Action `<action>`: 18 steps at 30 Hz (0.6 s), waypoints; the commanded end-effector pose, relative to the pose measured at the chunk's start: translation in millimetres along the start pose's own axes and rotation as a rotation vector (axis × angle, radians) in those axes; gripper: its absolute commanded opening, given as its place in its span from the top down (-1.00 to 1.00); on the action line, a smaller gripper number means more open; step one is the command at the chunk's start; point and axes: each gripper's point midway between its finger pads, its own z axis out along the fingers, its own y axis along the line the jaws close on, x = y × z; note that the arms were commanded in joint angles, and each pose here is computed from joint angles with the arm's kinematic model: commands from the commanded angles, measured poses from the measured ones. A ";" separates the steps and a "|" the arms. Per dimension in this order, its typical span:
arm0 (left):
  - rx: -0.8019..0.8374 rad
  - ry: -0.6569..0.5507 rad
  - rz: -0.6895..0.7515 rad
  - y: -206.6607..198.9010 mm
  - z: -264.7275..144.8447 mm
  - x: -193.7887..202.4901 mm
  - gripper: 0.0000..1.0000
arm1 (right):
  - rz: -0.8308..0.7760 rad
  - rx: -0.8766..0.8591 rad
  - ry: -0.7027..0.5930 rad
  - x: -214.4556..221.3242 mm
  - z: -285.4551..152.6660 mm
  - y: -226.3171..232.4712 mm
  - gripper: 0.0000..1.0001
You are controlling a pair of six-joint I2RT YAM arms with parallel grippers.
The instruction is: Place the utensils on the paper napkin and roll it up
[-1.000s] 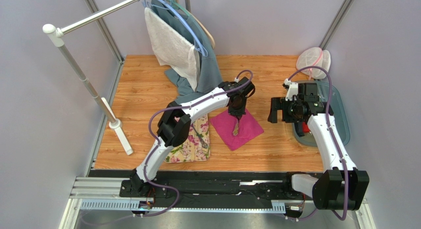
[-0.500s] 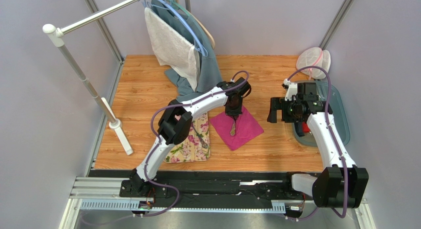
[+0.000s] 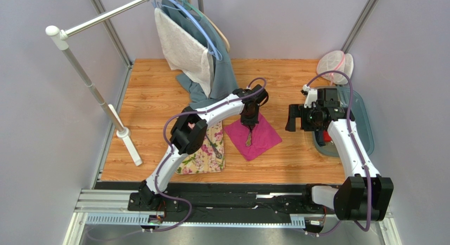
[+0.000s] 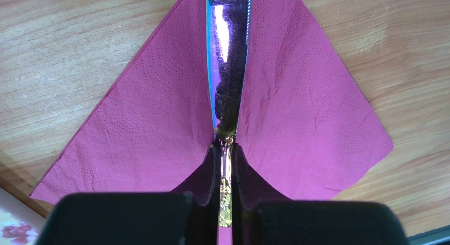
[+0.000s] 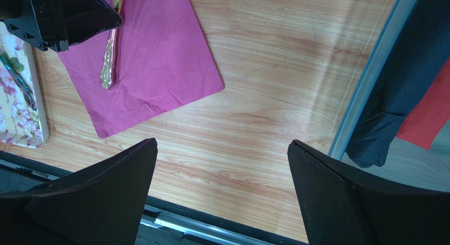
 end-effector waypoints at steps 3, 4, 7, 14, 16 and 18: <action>0.004 -0.003 -0.020 -0.4 4.5 -2.6 0.66 | -0.006 0.002 -0.073 -24.4 -7.8 0.1 -1.00; 0.005 -0.004 -0.019 -0.6 4.5 -2.9 0.63 | -0.007 0.002 -0.073 -24.4 -7.8 0.0 -1.00; 0.008 -0.011 -0.019 -1.9 2.0 -5.1 0.51 | -0.006 -0.001 -0.067 -24.0 -6.6 0.2 -1.00; 0.037 -0.128 0.014 -10.8 -27.8 -39.7 0.17 | -0.006 -0.016 -0.072 -27.1 -6.9 2.9 -1.00; 0.054 -0.184 0.034 -13.9 -47.2 -56.1 0.14 | -0.013 -0.019 -0.078 -30.2 -9.0 3.8 -1.00; 0.073 -0.226 0.052 -16.0 -63.1 -67.5 0.13 | -0.025 -0.020 -0.088 -34.8 -12.8 4.6 -1.00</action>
